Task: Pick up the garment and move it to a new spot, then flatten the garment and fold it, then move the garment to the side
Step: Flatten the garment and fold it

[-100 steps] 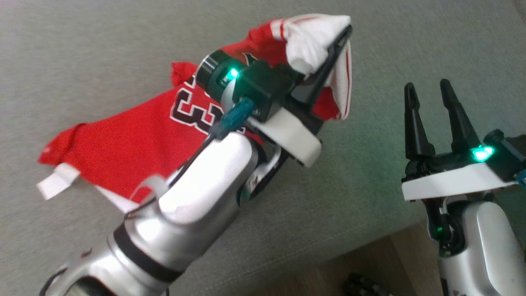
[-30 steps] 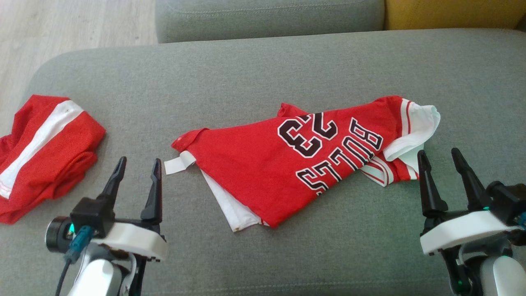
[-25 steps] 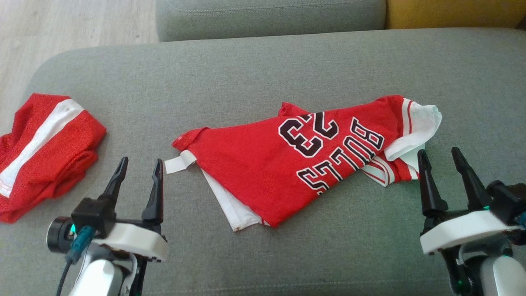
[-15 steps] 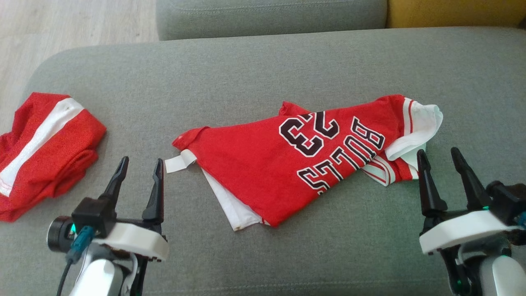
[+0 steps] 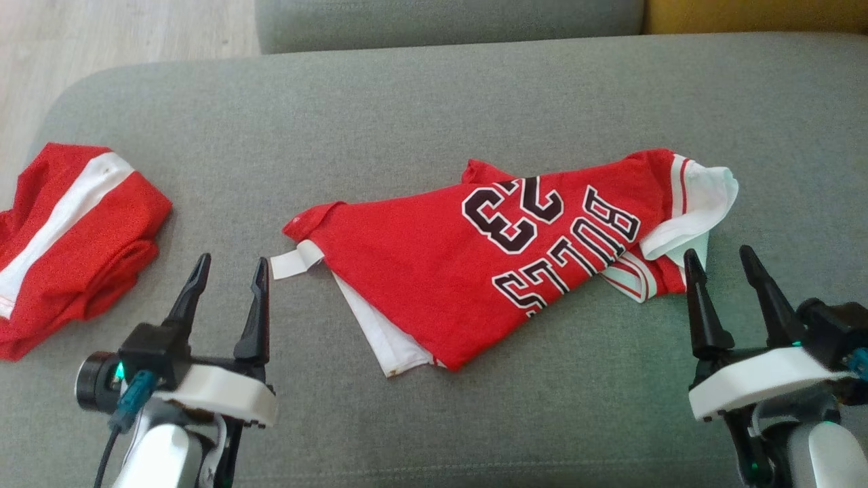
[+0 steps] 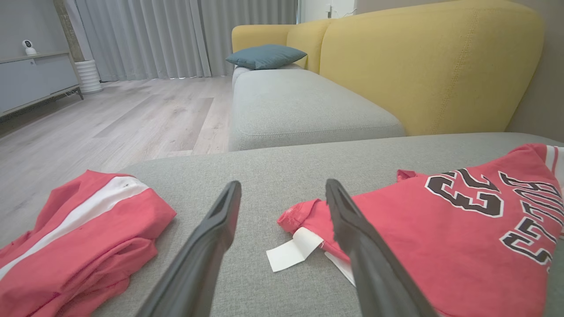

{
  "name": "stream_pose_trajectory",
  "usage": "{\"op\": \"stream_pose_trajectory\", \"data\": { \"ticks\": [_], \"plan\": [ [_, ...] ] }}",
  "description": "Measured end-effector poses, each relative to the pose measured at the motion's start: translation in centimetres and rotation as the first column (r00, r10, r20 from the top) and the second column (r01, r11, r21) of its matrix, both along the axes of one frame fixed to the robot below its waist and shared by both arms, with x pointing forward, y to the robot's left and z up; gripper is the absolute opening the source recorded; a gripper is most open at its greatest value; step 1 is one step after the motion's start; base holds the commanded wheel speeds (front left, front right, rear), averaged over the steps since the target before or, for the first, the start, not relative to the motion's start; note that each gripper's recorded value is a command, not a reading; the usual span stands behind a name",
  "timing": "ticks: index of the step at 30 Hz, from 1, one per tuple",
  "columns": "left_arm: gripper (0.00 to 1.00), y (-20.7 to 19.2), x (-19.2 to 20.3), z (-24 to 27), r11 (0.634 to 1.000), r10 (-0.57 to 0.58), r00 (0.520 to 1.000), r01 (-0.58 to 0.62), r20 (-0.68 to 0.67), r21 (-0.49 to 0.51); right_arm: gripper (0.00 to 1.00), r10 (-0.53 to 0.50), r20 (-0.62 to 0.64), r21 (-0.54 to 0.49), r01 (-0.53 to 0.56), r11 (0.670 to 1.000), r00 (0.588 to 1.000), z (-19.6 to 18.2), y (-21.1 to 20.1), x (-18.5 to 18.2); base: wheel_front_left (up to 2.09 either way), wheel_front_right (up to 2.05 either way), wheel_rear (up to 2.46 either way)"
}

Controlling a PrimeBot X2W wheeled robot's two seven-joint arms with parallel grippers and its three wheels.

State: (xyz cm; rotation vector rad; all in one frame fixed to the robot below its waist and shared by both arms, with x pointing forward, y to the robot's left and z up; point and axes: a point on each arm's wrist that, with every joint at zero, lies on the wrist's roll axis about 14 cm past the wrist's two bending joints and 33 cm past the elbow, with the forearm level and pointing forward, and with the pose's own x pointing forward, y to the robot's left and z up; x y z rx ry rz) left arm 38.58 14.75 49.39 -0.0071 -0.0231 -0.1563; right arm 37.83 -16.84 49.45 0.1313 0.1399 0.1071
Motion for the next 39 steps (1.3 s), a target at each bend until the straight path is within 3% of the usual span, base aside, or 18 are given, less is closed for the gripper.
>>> {"op": "stream_pose_trajectory", "data": {
  "ticks": [8,14,20,24,27,29,35,39],
  "plan": [
    [1.0,-1.3,1.5,-0.4,0.999,-0.036,0.999,0.036,-0.004,0.007,1.0,0.012,-0.042,0.002,-0.012,1.0,0.999,-1.5,0.4,0.9,0.0,0.0,0.0],
    [1.0,-5.4,3.0,-3.2,0.985,-0.17,0.98,0.171,-0.108,-0.004,1.0,0.02,-0.05,0.004,-0.019,1.0,0.999,-2.1,0.7,2.6,0.0,0.0,0.0],
    [1.0,-8.3,3.0,-8.2,0.961,-0.264,0.914,0.277,-0.309,-0.001,1.0,-0.002,-0.081,0.008,0.003,1.0,0.997,-3.5,0.0,2.9,0.0,0.0,0.0],
    [1.0,-8.9,2.2,-12.2,0.945,-0.278,0.828,0.327,-0.486,0.016,1.0,-0.02,-0.106,0.011,0.021,1.0,0.994,-4.4,-0.6,2.8,0.0,0.0,0.0],
    [1.0,-9.6,2.5,-12.5,0.931,-0.3,0.796,0.365,-0.525,0.022,1.0,-0.025,-0.099,0.015,0.027,1.0,0.995,-4.3,-0.8,3.1,0.0,0.0,0.0],
    [0.0,-9.9,3.1,-12.3,0.924,-0.31,0.792,0.381,-0.525,0.03,1.0,-0.028,-0.099,0.018,0.03,0.999,0.995,-4.3,-0.8,3.1,0.0,0.0,0.0],
    [0.0,-11.1,2.9,-11.2,0.905,-0.354,0.788,0.425,-0.503,0.028,1.0,-0.033,-0.092,0.027,0.035,0.999,0.995,-4.2,-0.9,3.1,0.0,0.0,0.0],
    [0.0,-11.9,3.3,-9.1,0.9,-0.38,0.811,0.435,-0.444,0.024,1.0,-0.036,-0.084,0.028,0.038,0.999,0.996,-4.0,-1.0,3.1,0.0,0.0,0.0]
  ]
}}
